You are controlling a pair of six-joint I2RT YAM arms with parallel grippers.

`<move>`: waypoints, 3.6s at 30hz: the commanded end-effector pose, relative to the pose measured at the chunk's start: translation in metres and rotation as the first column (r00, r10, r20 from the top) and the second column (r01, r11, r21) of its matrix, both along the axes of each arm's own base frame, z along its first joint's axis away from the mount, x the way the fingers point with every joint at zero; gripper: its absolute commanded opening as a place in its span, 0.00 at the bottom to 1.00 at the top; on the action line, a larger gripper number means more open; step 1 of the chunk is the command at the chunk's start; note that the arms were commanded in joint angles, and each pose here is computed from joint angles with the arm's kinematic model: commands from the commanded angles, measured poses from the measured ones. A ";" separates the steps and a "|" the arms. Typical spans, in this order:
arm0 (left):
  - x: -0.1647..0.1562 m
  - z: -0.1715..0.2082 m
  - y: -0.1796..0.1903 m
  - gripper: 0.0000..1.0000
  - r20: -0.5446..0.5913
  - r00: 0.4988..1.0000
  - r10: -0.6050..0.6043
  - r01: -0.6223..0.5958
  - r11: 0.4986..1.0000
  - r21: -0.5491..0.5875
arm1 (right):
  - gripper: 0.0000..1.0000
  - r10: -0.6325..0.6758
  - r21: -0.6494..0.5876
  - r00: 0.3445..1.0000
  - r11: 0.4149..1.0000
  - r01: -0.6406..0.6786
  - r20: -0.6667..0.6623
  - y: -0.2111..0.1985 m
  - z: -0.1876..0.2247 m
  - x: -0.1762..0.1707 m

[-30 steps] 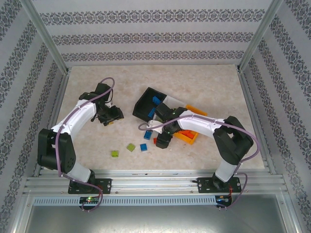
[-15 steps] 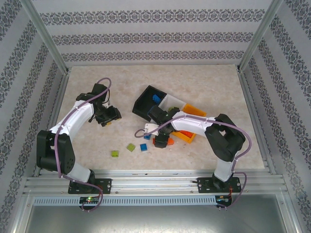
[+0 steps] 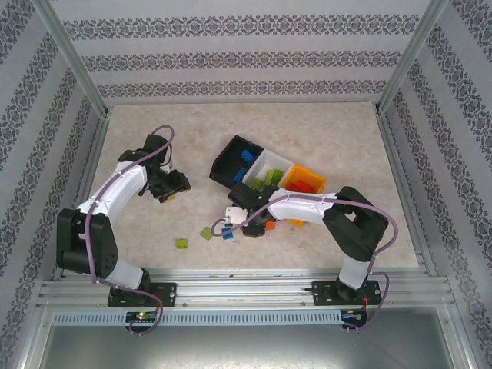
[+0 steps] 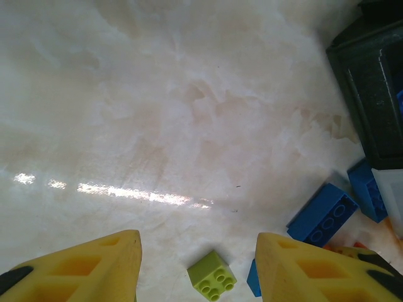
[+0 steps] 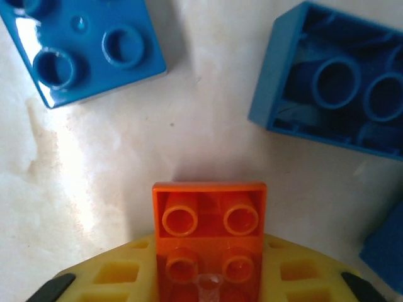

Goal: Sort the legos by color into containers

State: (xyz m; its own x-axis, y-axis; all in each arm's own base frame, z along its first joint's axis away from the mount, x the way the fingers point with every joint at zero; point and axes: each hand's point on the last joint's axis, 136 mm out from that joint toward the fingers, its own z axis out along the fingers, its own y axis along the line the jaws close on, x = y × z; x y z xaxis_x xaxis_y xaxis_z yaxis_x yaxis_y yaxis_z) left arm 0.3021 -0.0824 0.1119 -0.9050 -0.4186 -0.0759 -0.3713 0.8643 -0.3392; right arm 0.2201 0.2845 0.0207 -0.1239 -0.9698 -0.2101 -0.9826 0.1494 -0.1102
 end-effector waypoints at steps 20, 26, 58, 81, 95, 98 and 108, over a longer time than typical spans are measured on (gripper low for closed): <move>-0.004 0.014 -0.001 0.51 0.044 0.999 -0.024 0.025 1.000 -0.018 | 0.62 -0.606 0.105 0.792 0.794 0.598 0.068 -0.144 0.084 0.073; -0.006 0.014 -0.001 0.51 0.054 0.998 -0.011 0.013 1.000 -0.022 | 0.68 -0.605 0.132 0.795 0.786 0.604 -0.035 -0.101 0.103 0.025; -0.014 0.020 0.008 0.51 0.047 0.999 -0.008 0.007 1.000 0.024 | 0.23 -0.846 -0.044 0.504 0.518 0.854 -0.173 -0.076 0.021 0.014; -0.034 -0.026 -0.120 0.69 0.019 0.884 -0.467 0.466 0.884 0.039 | 0.68 -0.911 0.153 0.404 0.388 0.909 -0.089 -0.168 0.083 0.115; -0.009 -0.077 -0.174 0.70 -0.058 0.799 -0.598 0.601 0.793 0.104 | 0.69 -0.881 0.274 0.440 0.386 0.881 -0.172 -0.132 0.135 0.073; -0.012 -0.089 -0.169 0.65 -0.097 0.787 -0.609 0.617 0.778 0.121 | 0.69 -0.882 0.293 0.433 0.370 0.881 -0.186 -0.131 0.141 0.067; -0.002 -0.074 -0.162 0.15 -0.104 0.782 -0.614 0.622 0.765 0.167 | 0.69 -0.805 0.323 0.541 0.459 0.828 -0.243 -0.096 0.140 0.034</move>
